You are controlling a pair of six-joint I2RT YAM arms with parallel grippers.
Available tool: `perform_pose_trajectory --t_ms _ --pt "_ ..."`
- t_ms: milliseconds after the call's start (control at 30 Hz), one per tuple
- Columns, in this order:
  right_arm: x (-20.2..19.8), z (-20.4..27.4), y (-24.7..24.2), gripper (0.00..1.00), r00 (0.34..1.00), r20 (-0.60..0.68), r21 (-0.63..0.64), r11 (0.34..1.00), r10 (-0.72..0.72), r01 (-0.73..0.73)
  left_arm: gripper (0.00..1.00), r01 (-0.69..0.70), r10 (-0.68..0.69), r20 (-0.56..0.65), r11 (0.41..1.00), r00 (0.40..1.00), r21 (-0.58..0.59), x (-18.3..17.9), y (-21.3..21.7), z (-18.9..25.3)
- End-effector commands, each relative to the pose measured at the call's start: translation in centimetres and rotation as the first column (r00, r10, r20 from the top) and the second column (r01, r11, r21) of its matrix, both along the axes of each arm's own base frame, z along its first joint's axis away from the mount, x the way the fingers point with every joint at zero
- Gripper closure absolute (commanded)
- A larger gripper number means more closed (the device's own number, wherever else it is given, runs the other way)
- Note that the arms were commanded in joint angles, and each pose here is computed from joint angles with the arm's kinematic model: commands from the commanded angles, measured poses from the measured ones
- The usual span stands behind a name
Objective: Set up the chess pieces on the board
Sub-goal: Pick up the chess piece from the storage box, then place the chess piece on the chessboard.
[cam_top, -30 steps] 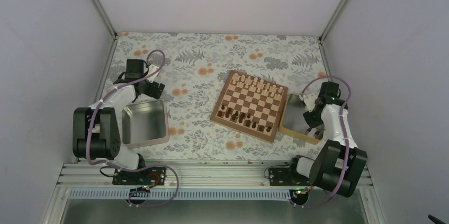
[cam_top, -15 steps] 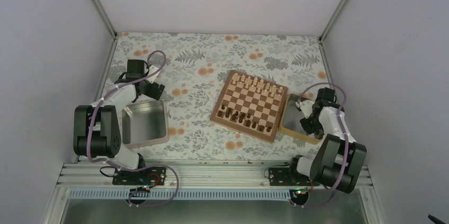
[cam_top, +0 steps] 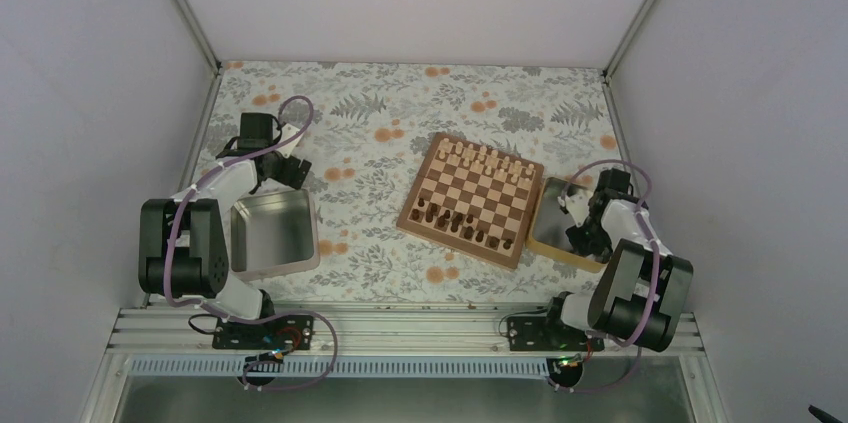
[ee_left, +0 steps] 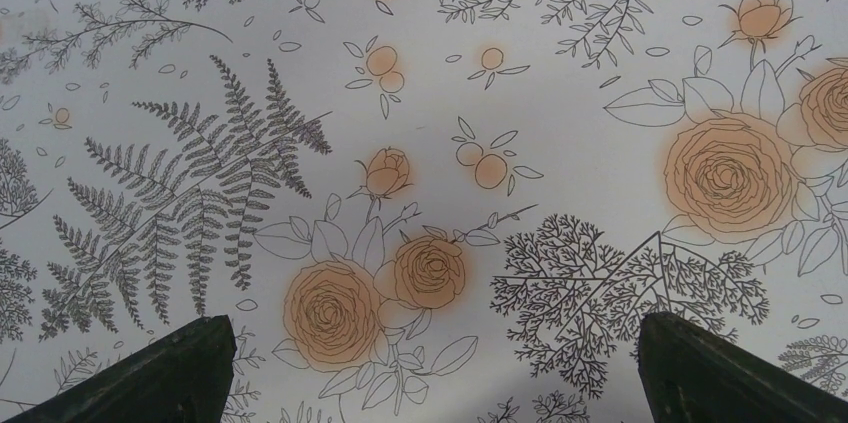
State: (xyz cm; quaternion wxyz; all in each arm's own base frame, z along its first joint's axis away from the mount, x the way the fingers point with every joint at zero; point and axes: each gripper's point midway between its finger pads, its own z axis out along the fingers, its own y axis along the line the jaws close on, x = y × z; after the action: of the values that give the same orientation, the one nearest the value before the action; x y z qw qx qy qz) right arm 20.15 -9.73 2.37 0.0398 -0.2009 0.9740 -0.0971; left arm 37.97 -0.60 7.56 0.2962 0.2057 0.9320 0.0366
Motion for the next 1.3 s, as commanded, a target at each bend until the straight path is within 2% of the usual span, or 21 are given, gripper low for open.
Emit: perform_pose_trajectory --t_ms 0,200,533,833,1267 --pt "0.6 0.5 -0.7 0.83 1.0 0.024 -0.017 1.0 -0.012 0.012 0.0 0.0 0.0 0.032 1.0 0.999 0.008 0.3 0.2 0.7" --pt "2.2 3.2 -1.0 0.88 0.995 0.099 -0.028 1.0 -0.004 0.007 0.0 -0.002 0.001 0.032 1.0 0.999 0.009 0.3 0.2 0.7" --pt "4.5 7.5 0.4 0.88 0.984 0.17 0.031 0.998 0.052 -0.058 0.0 -0.005 0.005 0.03 1.0 1.0 0.013 0.3 0.3 0.6" --pt "5.6 9.4 7.8 0.88 0.951 0.171 0.162 0.945 0.257 -0.284 0.0 -0.007 0.007 0.036 1.0 0.999 0.015 0.3 0.4 1.0" --pt "7.5 9.1 18.0 0.87 0.866 0.132 0.228 0.835 0.483 -0.501 0.0 -0.012 0.012 0.063 1.0 0.998 0.006 0.5 0.3 2.4"
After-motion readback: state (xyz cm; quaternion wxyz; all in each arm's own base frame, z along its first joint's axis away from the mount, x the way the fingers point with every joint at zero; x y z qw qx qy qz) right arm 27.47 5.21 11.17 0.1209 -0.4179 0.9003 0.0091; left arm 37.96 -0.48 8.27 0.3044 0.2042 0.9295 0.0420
